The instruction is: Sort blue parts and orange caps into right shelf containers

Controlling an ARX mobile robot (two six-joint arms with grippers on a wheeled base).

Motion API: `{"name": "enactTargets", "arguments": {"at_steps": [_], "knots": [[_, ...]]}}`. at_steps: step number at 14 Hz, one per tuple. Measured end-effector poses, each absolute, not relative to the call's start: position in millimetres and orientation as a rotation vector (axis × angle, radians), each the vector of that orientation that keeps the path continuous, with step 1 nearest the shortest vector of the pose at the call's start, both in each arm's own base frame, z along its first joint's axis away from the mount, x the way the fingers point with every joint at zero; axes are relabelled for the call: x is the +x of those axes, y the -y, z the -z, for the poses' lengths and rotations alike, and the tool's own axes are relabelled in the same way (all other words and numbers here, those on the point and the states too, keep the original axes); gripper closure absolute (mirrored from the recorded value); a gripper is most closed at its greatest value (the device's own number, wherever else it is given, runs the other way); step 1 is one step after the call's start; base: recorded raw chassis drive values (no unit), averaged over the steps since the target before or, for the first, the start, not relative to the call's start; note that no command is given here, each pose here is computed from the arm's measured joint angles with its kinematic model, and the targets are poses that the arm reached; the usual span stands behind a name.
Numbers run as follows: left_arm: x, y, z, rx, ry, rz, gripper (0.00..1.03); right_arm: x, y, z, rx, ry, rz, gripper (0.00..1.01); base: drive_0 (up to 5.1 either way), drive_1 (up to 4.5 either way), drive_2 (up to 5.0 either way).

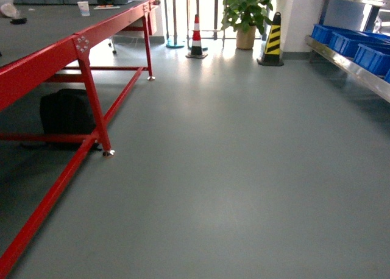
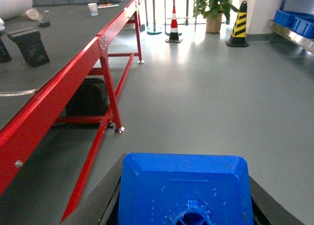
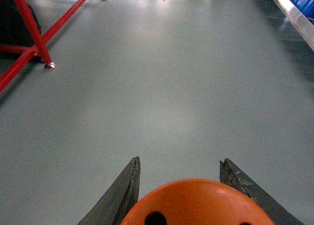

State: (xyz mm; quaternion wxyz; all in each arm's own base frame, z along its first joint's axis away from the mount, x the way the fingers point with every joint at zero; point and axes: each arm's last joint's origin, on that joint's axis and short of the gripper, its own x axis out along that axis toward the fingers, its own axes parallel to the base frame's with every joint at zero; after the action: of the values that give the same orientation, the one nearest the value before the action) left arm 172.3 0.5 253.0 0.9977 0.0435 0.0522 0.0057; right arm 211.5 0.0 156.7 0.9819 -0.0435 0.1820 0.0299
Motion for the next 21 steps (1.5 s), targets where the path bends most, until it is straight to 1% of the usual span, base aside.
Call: {"name": "enactTargets", "arguments": {"at_steps": [16, 21], "knots": [[172.1, -0.7, -253.2, 0.087, -0.103, -0.013, 0.58, 211.5, 0.0, -156.3, -0.087, -0.368, -0.060, 0.59, -0.1, 4.08, -4.2], [171.9, -0.9, -253.3, 0.087, -0.103, -0.014, 0.58, 211.4, 0.0, -156.2, -0.087, -0.370, -0.060, 0.59, -1.5, 2.66, -5.6]]}}
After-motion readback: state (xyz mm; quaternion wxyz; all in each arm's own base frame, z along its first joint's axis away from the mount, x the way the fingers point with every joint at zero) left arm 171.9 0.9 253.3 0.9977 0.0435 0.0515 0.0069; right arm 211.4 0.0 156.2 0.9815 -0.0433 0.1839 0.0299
